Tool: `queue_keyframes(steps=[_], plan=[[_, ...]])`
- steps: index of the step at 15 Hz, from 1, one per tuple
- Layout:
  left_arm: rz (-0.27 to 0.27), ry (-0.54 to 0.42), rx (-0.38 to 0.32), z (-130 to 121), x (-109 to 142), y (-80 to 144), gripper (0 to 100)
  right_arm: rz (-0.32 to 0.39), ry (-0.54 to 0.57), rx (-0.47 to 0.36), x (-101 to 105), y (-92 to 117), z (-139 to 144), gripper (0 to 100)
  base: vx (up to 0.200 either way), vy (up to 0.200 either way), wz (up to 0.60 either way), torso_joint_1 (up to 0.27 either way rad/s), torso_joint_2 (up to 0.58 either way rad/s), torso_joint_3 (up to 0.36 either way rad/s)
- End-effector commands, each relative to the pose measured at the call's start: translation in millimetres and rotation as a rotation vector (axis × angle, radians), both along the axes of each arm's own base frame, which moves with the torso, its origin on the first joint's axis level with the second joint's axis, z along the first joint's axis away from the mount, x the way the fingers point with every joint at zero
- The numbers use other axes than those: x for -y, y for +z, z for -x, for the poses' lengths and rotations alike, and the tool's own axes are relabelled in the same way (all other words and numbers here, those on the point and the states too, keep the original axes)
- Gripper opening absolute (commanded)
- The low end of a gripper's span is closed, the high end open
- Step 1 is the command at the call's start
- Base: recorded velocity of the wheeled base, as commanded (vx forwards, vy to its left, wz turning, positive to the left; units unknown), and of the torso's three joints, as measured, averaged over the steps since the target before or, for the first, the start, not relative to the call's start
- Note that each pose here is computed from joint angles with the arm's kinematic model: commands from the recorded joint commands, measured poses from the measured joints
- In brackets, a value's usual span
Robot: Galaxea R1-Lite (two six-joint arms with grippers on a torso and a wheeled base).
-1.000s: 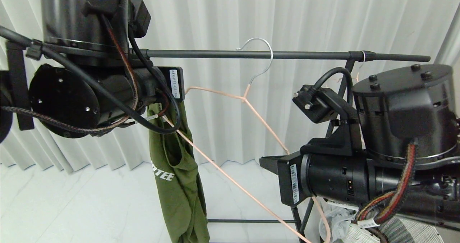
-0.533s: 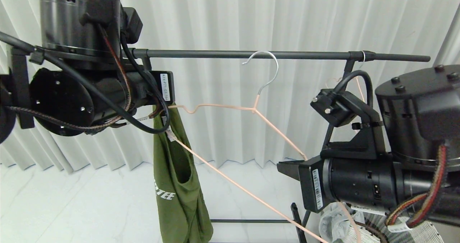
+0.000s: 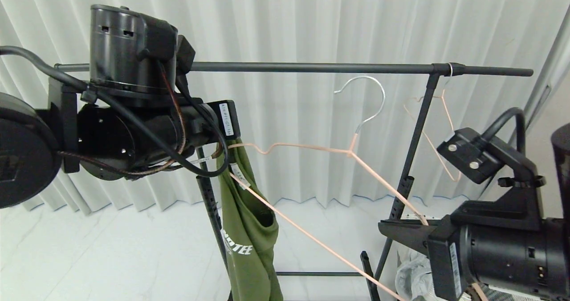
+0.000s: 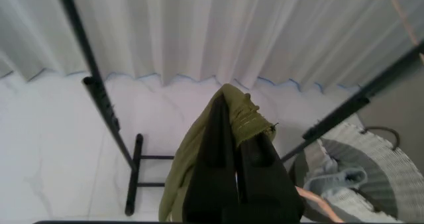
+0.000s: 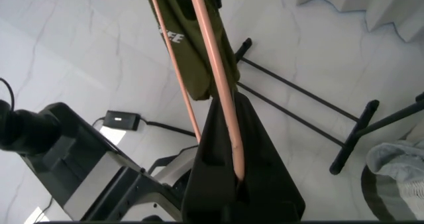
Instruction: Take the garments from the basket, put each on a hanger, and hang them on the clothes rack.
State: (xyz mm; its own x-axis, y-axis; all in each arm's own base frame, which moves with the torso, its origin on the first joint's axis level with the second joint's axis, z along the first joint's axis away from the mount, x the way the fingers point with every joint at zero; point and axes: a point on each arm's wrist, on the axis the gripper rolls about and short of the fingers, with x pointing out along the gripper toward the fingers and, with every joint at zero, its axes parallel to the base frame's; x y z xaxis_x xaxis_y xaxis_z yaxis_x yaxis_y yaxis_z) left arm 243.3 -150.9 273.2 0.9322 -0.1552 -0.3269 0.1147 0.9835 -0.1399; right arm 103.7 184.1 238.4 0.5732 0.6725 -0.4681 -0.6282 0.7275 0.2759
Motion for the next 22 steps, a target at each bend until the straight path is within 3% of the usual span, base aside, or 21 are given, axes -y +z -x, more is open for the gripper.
queue_keyframes(steps=[1,3,6,8,11,22], plan=[[-0.02,-0.018,-0.005,-1.6,-0.9,-2.8,0,-0.02,0.004,0.018,17.2,2.0,9.4,0,0.0,0.0,0.0,0.0,0.0,0.0],[-0.047,-0.057,-0.009,-3.5,-2.9,-4.5,0,-0.018,0.015,0.033,29.6,-0.5,16.7,0,0.0,0.0,0.0,0.0,0.0,0.0],[-0.017,-0.16,-0.015,-1.5,-1.4,-1.7,0,-0.015,0.021,0.045,38.4,-3.8,21.6,0,0.0,0.0,0.0,0.0,0.0,0.0],[-0.037,-0.178,-0.016,-2.1,-0.7,-3.0,0,-0.032,0.021,0.055,38.0,-1.0,21.4,0,0.0,0.0,0.0,0.0,0.0,0.0],[-0.045,-0.173,-0.019,-2.1,0.6,-4.8,0,-0.078,0.019,0.082,35.3,3.8,19.9,0,0.0,0.0,0.0,0.0,0.0,0.0],[-0.078,-0.109,-0.019,-4.3,3.1,-8.6,0,-0.023,-0.051,0.074,24.1,-3.7,6.1,0,0.0,0.0,0.0,0.0,0.0,0.0]])
